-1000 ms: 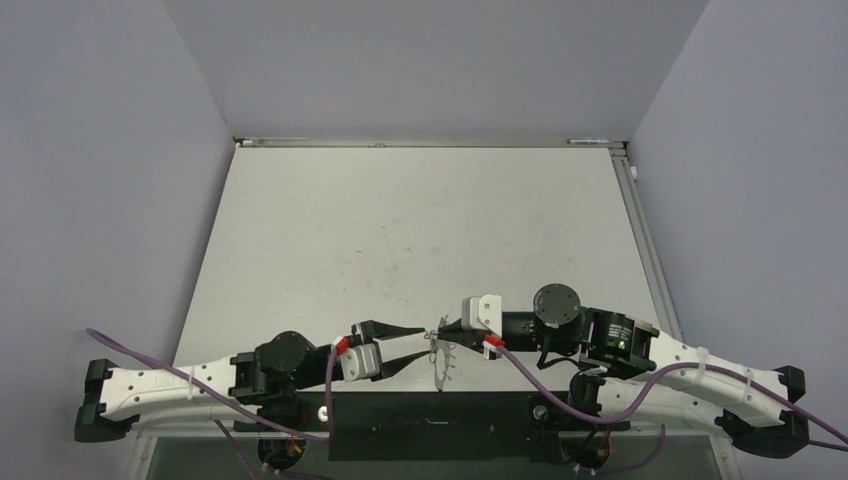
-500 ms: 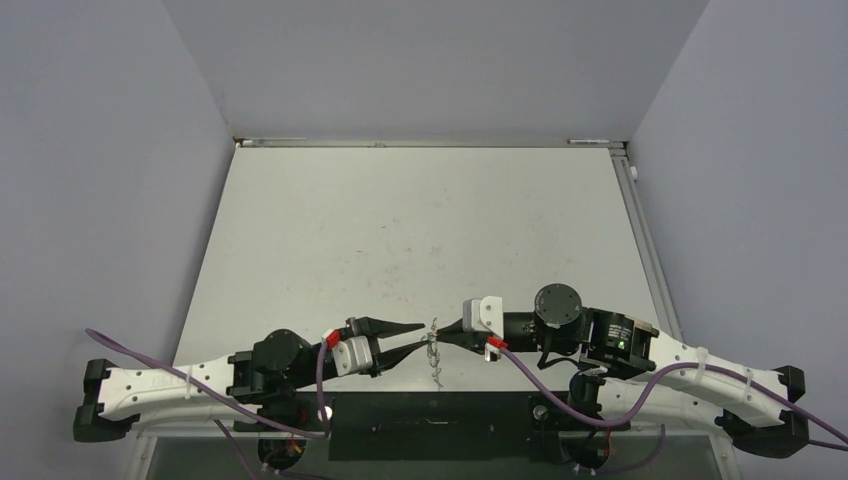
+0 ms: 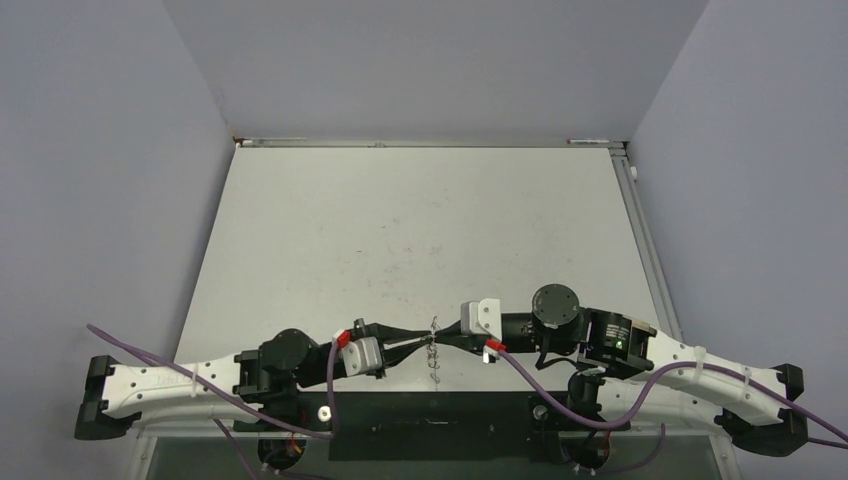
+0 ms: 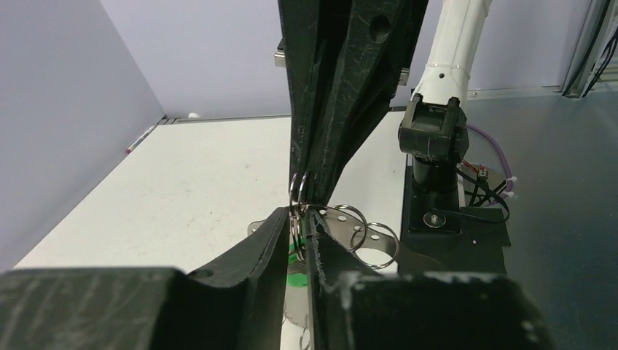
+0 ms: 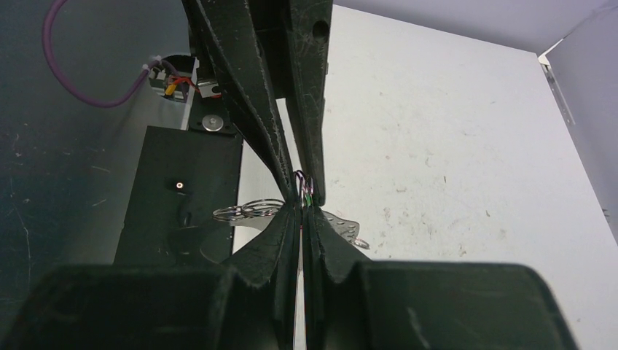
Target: Put the keys on the keyring
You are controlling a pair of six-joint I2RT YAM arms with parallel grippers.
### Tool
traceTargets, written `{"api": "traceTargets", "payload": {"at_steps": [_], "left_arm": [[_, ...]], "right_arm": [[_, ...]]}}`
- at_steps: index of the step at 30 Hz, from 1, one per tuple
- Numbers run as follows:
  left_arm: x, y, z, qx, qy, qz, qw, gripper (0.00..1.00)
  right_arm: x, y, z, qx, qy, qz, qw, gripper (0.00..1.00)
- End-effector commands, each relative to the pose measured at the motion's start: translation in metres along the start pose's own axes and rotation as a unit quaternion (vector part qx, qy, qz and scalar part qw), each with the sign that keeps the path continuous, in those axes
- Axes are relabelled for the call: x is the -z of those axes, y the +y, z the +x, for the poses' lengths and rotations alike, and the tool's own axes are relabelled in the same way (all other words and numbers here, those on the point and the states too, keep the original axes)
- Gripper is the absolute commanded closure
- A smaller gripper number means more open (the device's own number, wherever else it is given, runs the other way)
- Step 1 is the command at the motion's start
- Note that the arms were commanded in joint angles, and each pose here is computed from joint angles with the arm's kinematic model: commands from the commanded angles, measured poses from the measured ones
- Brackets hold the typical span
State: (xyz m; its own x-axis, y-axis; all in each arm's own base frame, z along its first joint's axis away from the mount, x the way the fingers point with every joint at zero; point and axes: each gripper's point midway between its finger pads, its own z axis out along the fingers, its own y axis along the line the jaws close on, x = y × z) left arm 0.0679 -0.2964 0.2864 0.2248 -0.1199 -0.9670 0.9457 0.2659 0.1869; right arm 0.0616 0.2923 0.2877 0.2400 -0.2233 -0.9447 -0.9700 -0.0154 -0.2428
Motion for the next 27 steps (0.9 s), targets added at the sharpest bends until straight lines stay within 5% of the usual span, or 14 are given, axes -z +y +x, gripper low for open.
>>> {"api": "traceTargets", "payload": {"at_steps": [1, 9, 18, 27], "left_arm": [[-0.005, 0.007, -0.042, 0.01, -0.062, -0.008, 0.998, 0.95], [-0.006, 0.009, -0.039, 0.008, -0.056, -0.016, 0.998, 1.0], [-0.003, 0.023, -0.027, -0.024, 0.004, -0.043, 0.999, 1.0], [-0.009, 0.027, -0.012, -0.043, 0.052, -0.048, 0.997, 1.0]], "right_arm": [[-0.004, -0.002, -0.026, 0.023, -0.047, -0.005, 0.999, 0.95], [-0.004, -0.004, -0.022, 0.021, -0.038, 0.005, 0.999, 0.95], [0.018, -0.035, -0.017, -0.011, 0.027, 0.094, 0.995, 0.55], [0.006, -0.04, -0.008, -0.009, 0.085, 0.087, 0.993, 0.49]]}}
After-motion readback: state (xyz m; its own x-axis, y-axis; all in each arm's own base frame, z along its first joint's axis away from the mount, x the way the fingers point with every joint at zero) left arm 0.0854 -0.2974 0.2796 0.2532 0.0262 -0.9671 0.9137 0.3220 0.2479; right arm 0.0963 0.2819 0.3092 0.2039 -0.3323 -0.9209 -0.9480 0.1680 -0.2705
